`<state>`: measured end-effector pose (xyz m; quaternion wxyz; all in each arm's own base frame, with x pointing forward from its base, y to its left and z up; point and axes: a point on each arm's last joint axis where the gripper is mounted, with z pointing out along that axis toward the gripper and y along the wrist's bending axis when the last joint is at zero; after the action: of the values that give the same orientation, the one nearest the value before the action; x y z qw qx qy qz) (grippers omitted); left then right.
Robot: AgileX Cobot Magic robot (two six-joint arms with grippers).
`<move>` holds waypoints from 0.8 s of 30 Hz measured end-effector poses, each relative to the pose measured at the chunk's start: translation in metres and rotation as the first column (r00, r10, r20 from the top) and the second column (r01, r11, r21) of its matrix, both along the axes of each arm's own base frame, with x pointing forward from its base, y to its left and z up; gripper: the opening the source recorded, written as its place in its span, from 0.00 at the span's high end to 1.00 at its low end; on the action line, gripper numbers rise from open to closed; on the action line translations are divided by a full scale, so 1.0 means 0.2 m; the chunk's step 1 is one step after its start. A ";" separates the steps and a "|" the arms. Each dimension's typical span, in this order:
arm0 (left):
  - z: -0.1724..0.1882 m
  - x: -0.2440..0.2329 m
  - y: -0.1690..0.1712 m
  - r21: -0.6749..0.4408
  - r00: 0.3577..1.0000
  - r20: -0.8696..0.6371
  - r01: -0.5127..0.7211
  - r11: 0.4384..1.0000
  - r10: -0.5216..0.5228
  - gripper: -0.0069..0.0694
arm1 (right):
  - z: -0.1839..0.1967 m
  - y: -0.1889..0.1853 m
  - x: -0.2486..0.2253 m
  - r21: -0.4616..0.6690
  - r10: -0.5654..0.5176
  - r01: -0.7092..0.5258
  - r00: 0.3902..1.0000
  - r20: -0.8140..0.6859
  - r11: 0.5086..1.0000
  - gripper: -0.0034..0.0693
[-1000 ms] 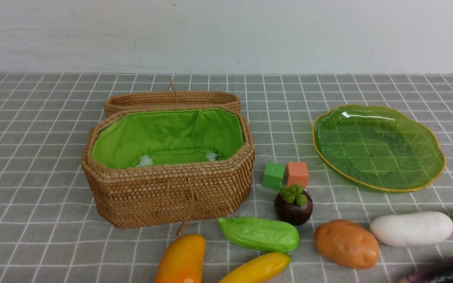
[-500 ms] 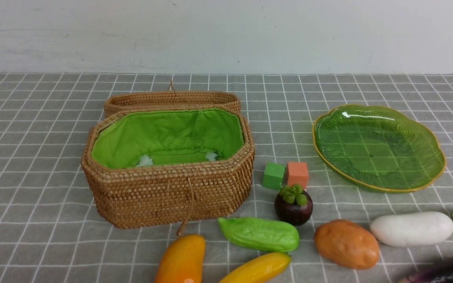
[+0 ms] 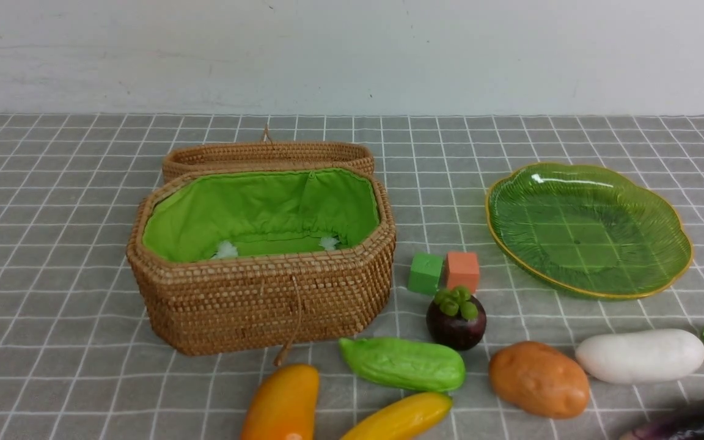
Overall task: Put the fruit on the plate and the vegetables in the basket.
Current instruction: Grab the mango with your left arm and place it on the right plate
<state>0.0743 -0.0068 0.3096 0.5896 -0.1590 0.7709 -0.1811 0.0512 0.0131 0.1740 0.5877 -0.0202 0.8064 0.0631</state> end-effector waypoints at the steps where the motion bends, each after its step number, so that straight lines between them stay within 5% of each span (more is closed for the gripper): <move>1: -0.04 0.03 0.01 0.064 0.996 -0.091 -0.003 0.998 0.009 0.60 | 0.00 0.00 0.00 0.000 0.000 0.000 1.000 0.000 1.000 0.62; 3: -0.08 0.08 0.01 0.138 0.984 -0.179 -0.001 0.990 0.026 0.60 | 0.00 0.00 0.00 0.000 0.000 0.000 1.000 0.000 1.000 0.62; 8: -0.15 0.19 -0.01 0.113 0.947 -0.322 0.016 0.994 0.021 0.60 | 0.00 0.00 0.00 0.000 0.000 0.000 1.000 0.000 1.000 0.62; 16: -0.17 0.46 -0.12 0.037 0.764 -0.630 0.212 0.977 -0.141 0.57 | 0.00 0.00 0.00 0.000 0.000 0.000 1.000 0.000 1.000 0.62; 24: -0.21 0.63 -0.40 -0.073 0.543 -0.706 0.583 0.810 -0.455 0.20 | 0.00 0.00 0.00 0.000 0.000 0.000 1.000 0.000 1.000 0.62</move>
<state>0.2012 -0.0870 0.2682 0.1864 0.0721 0.9575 -0.2078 0.0512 0.0131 0.1740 0.5877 -0.0202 0.8064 0.0631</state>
